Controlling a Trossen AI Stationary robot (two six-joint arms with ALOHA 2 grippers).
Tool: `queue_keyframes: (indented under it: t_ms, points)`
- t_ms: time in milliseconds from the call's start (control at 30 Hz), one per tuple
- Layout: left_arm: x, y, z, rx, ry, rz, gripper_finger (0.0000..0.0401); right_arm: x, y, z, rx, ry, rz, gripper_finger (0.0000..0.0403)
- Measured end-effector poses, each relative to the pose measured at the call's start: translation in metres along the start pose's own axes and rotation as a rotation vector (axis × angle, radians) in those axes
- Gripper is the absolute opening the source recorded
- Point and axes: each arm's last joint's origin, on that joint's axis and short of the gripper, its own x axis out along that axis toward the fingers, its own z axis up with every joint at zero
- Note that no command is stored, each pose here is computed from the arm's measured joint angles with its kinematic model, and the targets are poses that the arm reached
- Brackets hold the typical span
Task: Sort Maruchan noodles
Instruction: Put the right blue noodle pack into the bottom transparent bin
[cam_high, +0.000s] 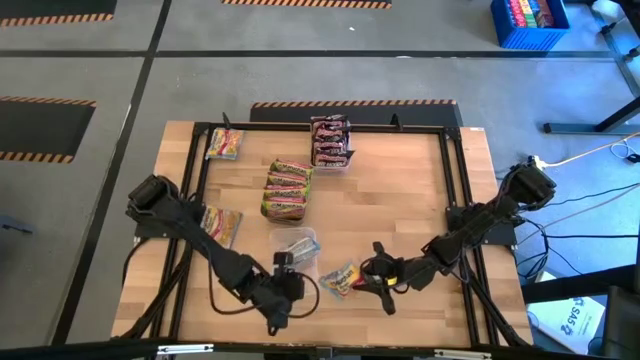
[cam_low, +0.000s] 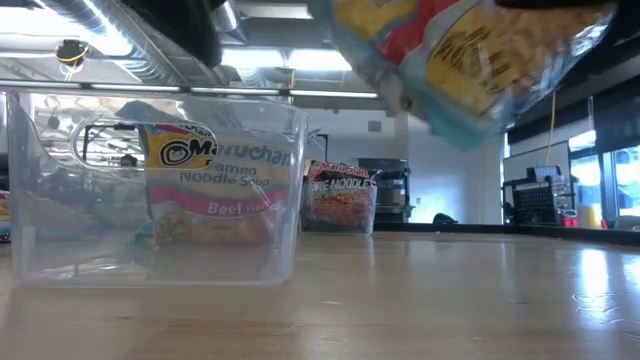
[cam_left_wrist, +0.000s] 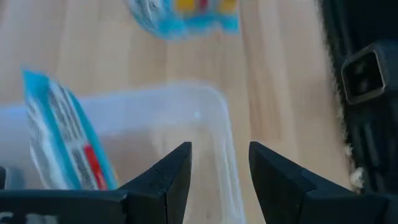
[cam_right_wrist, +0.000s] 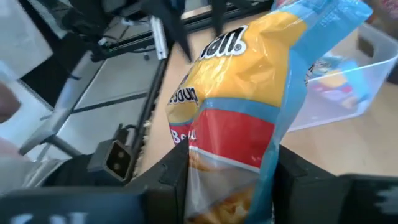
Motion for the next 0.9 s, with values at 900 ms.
queue_keyframes:
  t_ms: [900]
  points:
    - [0.019, 0.083, -0.008, -0.151, 0.249, 0.484, 0.0154, 0.004, -0.011, 0.003, -0.024, 0.01, -0.056, 0.0123]
